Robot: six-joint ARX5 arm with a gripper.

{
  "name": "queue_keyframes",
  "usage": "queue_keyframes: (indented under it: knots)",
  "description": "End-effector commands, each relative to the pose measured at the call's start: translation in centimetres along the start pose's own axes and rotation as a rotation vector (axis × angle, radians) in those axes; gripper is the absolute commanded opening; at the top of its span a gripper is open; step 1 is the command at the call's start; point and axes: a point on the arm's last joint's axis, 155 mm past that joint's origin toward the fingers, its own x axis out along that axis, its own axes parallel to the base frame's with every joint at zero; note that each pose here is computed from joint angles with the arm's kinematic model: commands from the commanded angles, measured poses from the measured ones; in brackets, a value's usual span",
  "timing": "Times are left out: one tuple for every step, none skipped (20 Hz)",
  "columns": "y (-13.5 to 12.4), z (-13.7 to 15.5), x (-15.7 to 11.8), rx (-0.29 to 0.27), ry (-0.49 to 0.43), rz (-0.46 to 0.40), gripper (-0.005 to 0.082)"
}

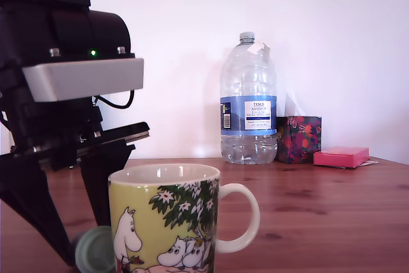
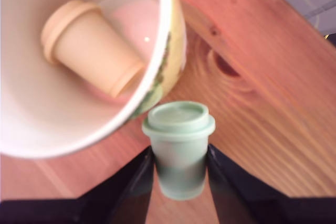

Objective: Pick up the coffee capsules from the table one by one and drop them inside the nearest coffee cup

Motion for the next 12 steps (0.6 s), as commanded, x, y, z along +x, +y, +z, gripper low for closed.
queue_keyframes:
  knots:
    - [-0.78,-0.1,0.67,-0.004,-0.002,-0.034,0.021]
    - [-0.78,-0.1,0.67,-0.004,-0.002,-0.034,0.0194]
    - [-0.77,-0.09,0.68,-0.004,-0.003,-0.033,0.0178]
    - [-0.8,-0.09,0.67,-0.004,-0.003,-0.034,0.0157]
    - [-0.8,-0.1,0.67,-0.005,-0.002,-0.034,0.0138]
    - [-0.8,-0.1,0.67,-0.014,-0.002,-0.034,0.0123]
    - [-0.81,-0.09,0.67,-0.022,-0.003,-0.035,0.0123]
    - [-0.72,-0.04,0.68,-0.019,-0.003,-0.032,0.0123]
    - [-0.72,-0.03,0.68,-0.02,-0.004,-0.032,0.0124]
    - [-0.73,-0.03,0.68,-0.02,-0.004,-0.032,0.0125]
    - [-0.73,-0.03,0.67,-0.02,-0.003,-0.032,0.0125]
    - [-0.67,-0.03,0.65,-0.019,-0.003,-0.029,0.0125]
